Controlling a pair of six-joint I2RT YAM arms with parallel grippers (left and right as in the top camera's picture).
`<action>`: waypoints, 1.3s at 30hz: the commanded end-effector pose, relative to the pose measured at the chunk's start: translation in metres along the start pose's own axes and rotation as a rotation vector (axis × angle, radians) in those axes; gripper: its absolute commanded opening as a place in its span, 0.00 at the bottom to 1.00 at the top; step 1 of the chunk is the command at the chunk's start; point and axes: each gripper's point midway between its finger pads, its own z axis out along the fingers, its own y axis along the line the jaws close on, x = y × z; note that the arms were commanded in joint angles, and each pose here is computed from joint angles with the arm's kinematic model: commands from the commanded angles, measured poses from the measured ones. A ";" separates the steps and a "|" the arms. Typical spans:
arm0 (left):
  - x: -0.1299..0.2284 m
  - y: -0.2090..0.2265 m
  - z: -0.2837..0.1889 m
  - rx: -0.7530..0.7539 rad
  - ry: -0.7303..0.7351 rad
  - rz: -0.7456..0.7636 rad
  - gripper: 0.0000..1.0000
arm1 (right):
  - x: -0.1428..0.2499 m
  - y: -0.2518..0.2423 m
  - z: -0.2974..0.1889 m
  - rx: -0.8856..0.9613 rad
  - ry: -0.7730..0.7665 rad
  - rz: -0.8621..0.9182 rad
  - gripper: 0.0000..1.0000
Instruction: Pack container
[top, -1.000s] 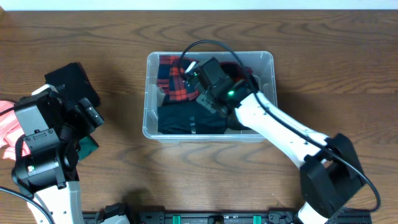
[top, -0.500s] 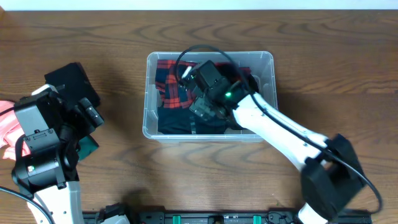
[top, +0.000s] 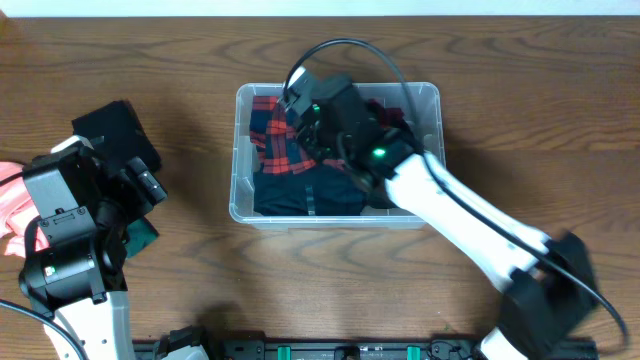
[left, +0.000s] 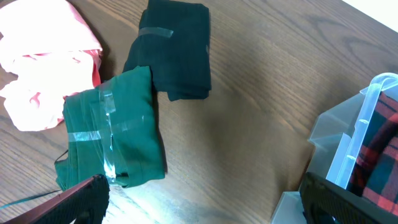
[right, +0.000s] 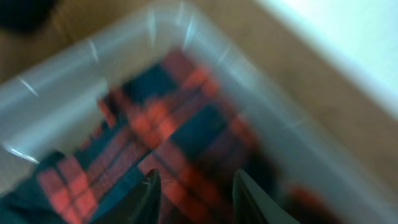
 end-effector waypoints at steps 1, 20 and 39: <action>-0.005 0.000 -0.004 0.000 -0.014 -0.005 0.98 | 0.049 0.027 0.043 -0.106 0.134 0.087 0.39; -0.008 0.061 0.029 -0.195 0.060 -0.169 0.98 | -0.028 -0.072 -0.114 0.208 -0.096 0.116 0.98; 0.069 0.171 0.181 -0.182 0.478 -0.467 0.98 | 0.062 -0.157 -0.168 0.366 0.145 0.395 0.99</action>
